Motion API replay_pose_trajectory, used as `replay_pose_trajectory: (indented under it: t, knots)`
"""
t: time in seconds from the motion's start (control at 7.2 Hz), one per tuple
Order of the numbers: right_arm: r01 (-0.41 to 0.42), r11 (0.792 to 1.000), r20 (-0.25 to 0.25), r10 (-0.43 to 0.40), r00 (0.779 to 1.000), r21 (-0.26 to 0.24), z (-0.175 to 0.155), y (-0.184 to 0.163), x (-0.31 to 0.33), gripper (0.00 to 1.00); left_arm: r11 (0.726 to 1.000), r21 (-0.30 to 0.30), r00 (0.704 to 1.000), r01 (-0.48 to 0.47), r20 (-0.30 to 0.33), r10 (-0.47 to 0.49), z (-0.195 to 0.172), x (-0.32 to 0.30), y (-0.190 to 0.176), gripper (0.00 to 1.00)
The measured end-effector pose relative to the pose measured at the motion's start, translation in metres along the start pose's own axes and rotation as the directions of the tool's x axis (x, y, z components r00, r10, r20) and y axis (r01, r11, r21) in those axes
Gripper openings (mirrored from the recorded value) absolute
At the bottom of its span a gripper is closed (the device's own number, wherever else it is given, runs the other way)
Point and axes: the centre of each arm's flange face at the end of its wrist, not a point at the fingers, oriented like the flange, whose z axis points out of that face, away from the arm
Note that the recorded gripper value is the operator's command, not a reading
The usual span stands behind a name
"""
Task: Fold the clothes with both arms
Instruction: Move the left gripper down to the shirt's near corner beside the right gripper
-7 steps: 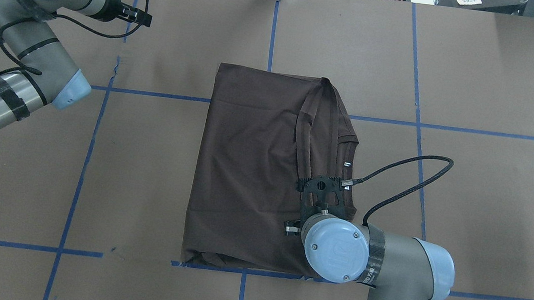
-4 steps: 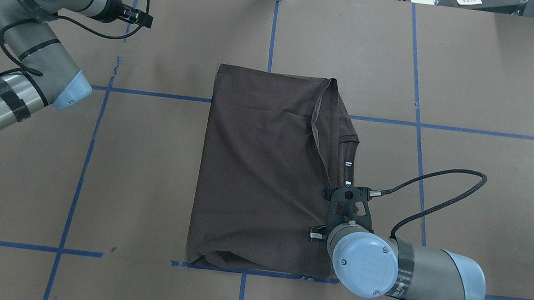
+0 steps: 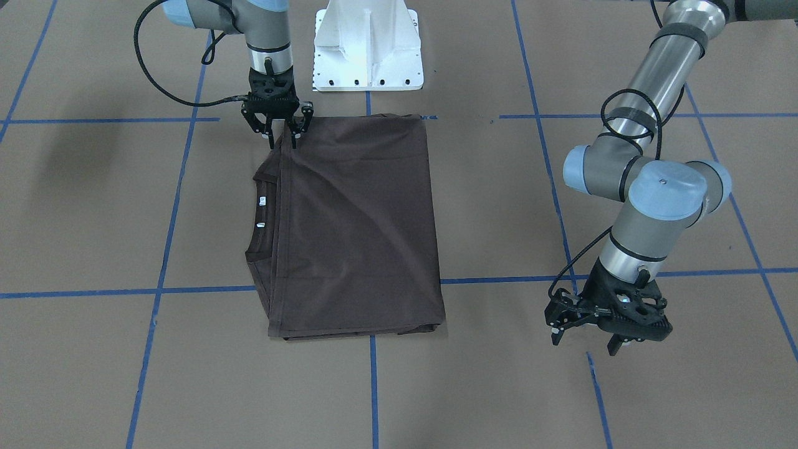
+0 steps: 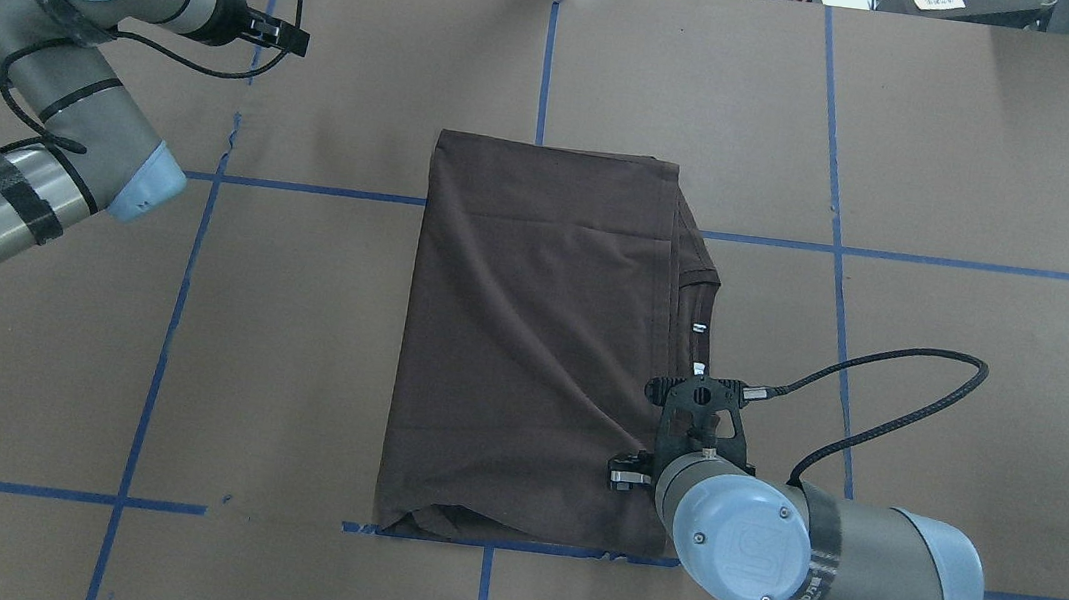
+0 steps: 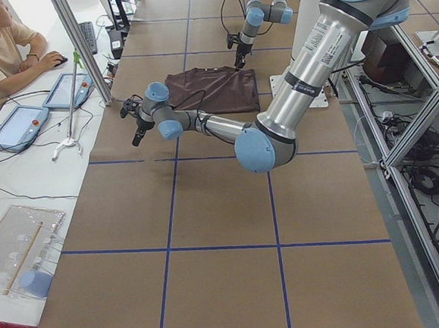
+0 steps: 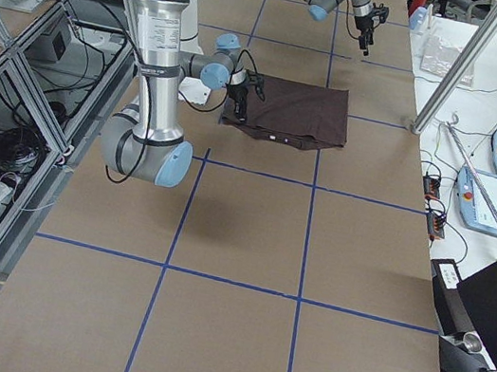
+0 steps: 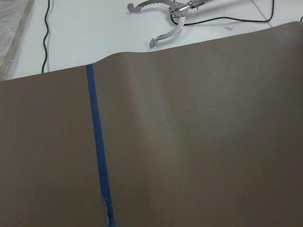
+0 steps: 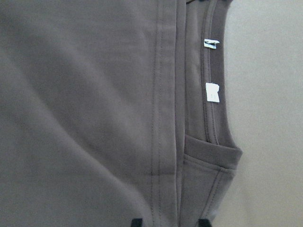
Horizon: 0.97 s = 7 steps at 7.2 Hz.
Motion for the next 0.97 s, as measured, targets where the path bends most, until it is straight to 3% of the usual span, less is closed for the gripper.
replay_pose_trajectory:
  t: [0.28, 0.56, 0.69, 0.97]
  knots:
    - [-0.052, 0.998, 0.152, 0.046, 0.987, 0.036, -0.019, -0.014, 0.024, 1.00, 0.994, -0.008, 0.990, 0.106, -0.096, -0.106, -0.024, 0.056, 0.032, 0.99]
    - [-0.147, 0.988, 0.252, 0.132, 0.959, 0.043, -0.032, -0.022, 0.046, 1.00, 0.949, -0.091, 0.923, 0.302, -0.222, -0.315, -0.078, 0.115, 0.109, 0.61]
    - [-0.201, 0.979, 0.273, 0.184, 0.944, 0.036, -0.038, -0.025, 0.048, 1.00, 0.899, -0.159, 0.864, 0.408, -0.251, -0.437, -0.108, 0.139, 0.159, 0.58]
    - [-0.249, 0.968, 0.289, 0.230, 0.929, 0.033, -0.043, -0.031, 0.049, 1.00, 0.764, -0.237, 0.729, 0.600, -0.231, -0.644, -0.136, 0.200, 0.259, 0.59]
